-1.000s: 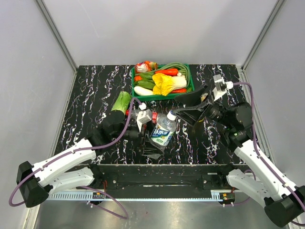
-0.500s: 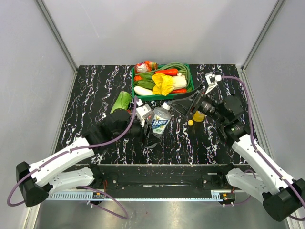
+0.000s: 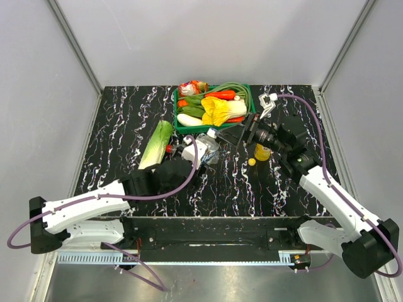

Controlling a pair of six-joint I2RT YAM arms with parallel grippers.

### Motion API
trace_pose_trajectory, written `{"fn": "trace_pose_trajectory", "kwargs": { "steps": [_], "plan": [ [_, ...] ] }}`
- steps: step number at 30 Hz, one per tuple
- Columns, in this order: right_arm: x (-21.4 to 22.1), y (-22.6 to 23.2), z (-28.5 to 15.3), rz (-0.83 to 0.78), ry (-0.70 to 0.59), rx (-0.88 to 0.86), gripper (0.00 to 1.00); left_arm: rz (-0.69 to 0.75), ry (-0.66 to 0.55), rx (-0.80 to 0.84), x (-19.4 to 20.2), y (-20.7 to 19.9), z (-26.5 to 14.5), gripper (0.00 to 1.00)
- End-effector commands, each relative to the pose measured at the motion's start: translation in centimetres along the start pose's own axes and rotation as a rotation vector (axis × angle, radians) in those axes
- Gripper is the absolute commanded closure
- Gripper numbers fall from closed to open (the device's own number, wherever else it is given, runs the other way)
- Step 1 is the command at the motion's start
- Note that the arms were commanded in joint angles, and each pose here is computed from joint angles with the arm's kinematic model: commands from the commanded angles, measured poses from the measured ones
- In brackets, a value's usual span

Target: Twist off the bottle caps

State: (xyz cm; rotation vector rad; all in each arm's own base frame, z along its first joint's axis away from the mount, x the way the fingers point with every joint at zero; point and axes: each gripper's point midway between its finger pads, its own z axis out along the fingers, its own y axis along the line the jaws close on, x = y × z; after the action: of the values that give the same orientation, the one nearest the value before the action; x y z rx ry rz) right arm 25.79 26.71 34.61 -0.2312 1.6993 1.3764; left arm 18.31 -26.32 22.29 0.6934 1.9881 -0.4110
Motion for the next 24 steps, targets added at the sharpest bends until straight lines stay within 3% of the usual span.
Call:
{"fn": "trace_pose_trajectory", "kwargs": {
  "steps": [1, 6, 20, 24],
  "plan": [
    [-1.5, 1.6, 0.1, -0.01, -0.035, -0.036, 0.08, 0.008, -0.084, -0.209, -2.7, 2.4, -0.9, 0.91],
    [-1.3, 2.2, 0.3, -0.007, -0.023, -0.084, 0.16, 0.068, -0.038, -0.265, -2.5, 2.0, -0.3, 0.91],
    [-0.7, 1.5, 0.8, 0.047, -0.014, -0.086, 0.56, 0.132, -0.011, -0.283, -2.9, 0.6, 0.8, 0.91],
    [-0.8, 1.5, 0.7, 0.051, -0.029, -0.084, 0.58, 0.139, 0.004, -0.285, -2.5, 0.5, 1.0, 0.91]
  ]
}}
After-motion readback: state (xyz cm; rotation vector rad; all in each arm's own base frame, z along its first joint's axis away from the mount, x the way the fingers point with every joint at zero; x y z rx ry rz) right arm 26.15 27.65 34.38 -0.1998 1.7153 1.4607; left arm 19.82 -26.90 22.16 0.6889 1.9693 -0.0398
